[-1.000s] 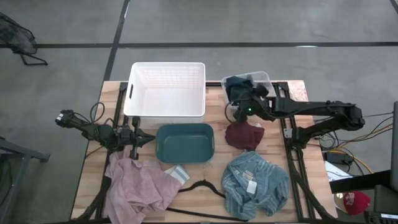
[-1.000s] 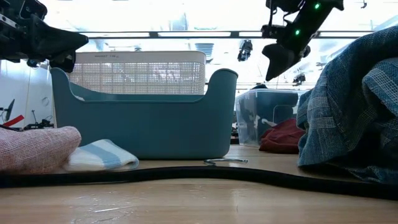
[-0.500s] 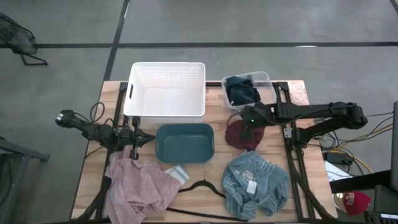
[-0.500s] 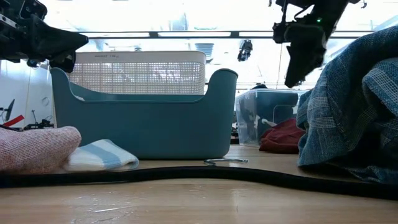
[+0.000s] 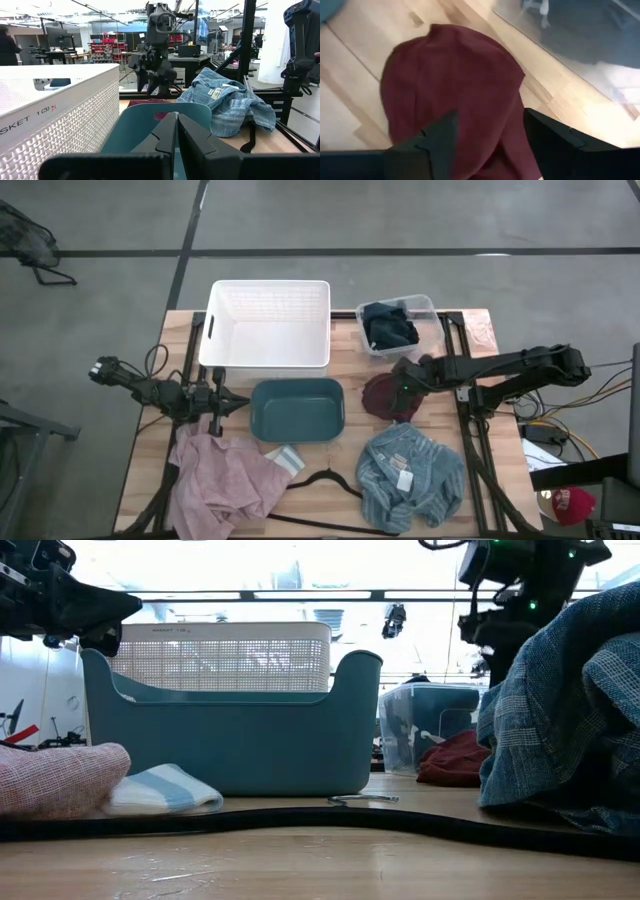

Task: Pick & Place Cloths
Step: Put the red shorts into the transparent bin

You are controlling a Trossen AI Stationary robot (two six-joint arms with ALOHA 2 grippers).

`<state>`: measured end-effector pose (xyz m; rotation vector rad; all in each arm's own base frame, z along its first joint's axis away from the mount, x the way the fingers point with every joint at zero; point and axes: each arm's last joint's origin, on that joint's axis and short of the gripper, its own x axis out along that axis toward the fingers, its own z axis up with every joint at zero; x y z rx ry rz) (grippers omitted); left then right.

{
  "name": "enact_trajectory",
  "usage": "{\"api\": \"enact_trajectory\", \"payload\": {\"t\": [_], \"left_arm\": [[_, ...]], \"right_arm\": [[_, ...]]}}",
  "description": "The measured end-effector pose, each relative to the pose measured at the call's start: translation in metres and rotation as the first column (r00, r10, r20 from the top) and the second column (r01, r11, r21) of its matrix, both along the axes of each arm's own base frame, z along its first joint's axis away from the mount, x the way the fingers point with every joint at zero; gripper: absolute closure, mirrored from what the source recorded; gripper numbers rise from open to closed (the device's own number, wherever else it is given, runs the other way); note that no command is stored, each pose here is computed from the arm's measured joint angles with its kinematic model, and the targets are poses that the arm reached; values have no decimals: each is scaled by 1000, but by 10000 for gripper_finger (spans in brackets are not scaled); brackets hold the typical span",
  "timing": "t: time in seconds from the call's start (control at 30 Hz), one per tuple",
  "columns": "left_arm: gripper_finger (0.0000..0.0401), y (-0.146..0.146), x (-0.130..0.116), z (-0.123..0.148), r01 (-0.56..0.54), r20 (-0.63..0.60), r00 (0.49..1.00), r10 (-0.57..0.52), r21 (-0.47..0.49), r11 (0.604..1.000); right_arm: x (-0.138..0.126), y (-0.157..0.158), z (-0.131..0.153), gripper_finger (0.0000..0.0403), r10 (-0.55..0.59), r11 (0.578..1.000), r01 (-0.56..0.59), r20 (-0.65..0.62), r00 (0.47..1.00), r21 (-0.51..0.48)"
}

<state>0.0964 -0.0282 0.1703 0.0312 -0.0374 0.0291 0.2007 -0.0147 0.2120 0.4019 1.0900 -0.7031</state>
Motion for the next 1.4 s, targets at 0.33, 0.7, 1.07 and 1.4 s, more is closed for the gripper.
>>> {"api": "enact_trajectory", "payload": {"t": [0.33,0.7,1.07,1.4], "left_arm": [[375,0,0,0,0,0,1000,0,0,1000],[375,0,0,0,0,0,1000,0,0,1000],[375,0,0,0,0,0,1000,0,0,1000],[375,0,0,0,0,0,1000,0,0,1000]], "right_arm": [[3,0,-24,88,-12,1000,12,111,994,1],[-2,0,-54,43,-22,1000,19,212,977,13],[-11,0,-72,82,-39,999,36,202,979,16],[-6,0,-70,164,-10,1000,10,262,965,-1]]}}
